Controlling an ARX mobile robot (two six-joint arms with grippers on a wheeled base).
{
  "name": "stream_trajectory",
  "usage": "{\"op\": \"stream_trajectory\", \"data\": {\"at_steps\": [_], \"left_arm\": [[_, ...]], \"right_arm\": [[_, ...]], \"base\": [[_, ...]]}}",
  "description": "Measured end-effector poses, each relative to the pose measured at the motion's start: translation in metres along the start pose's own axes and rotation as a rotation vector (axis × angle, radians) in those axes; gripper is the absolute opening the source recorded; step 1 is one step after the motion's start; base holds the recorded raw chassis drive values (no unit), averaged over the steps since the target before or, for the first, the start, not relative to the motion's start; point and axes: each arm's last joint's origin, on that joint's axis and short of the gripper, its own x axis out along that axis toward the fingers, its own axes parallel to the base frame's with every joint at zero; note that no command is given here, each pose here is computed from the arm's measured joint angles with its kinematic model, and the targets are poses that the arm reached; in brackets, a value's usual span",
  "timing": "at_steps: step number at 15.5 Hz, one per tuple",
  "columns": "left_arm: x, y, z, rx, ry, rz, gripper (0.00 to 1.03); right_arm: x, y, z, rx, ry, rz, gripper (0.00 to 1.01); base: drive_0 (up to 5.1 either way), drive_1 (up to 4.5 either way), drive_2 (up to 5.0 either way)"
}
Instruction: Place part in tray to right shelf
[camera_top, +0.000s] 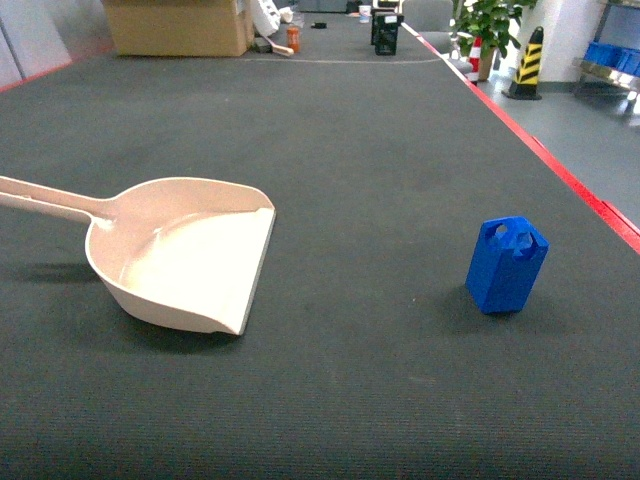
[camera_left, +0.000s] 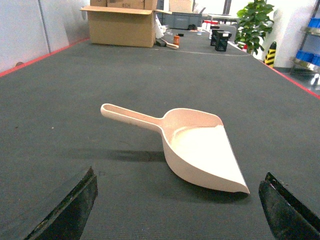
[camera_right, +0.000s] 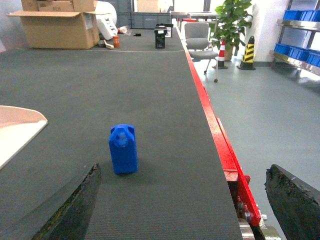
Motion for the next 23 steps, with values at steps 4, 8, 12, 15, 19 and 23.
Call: {"op": "stream_trajectory", "data": {"at_steps": [4,8,12,15,19,23], "left_arm": [[0.0,0.0,0.0,0.0,0.0,0.0,0.98],[0.0,0.0,0.0,0.0,0.0,0.0,0.98],[0.0,0.0,0.0,0.0,0.0,0.0,0.98],[0.0,0.0,0.0,0.0,0.0,0.0,0.98],[0.0,0.0,0.0,0.0,0.0,0.0,0.98],[0.0031,-0.0006,-0.0035,-0.039,0.159,0.046,0.98]], "right_arm": [[0.0,0.0,0.0,0.0,0.0,0.0,0.98],[0.0,0.0,0.0,0.0,0.0,0.0,0.98],[0.0,0.0,0.0,0.0,0.0,0.0,0.98],[0.0,0.0,-0.0001,0.0,0.0,0.0,0.98],[0.0,0.0,0.0,0.0,0.0,0.0,0.98],[0.0,0.0,0.0,0.0,0.0,0.0,0.98]], "base": [[0.0,0.0,0.0],[0.0,0.0,0.0],[0.0,0.0,0.0],[0.0,0.0,0.0],[0.0,0.0,0.0],[0.0,0.0,0.0]]}}
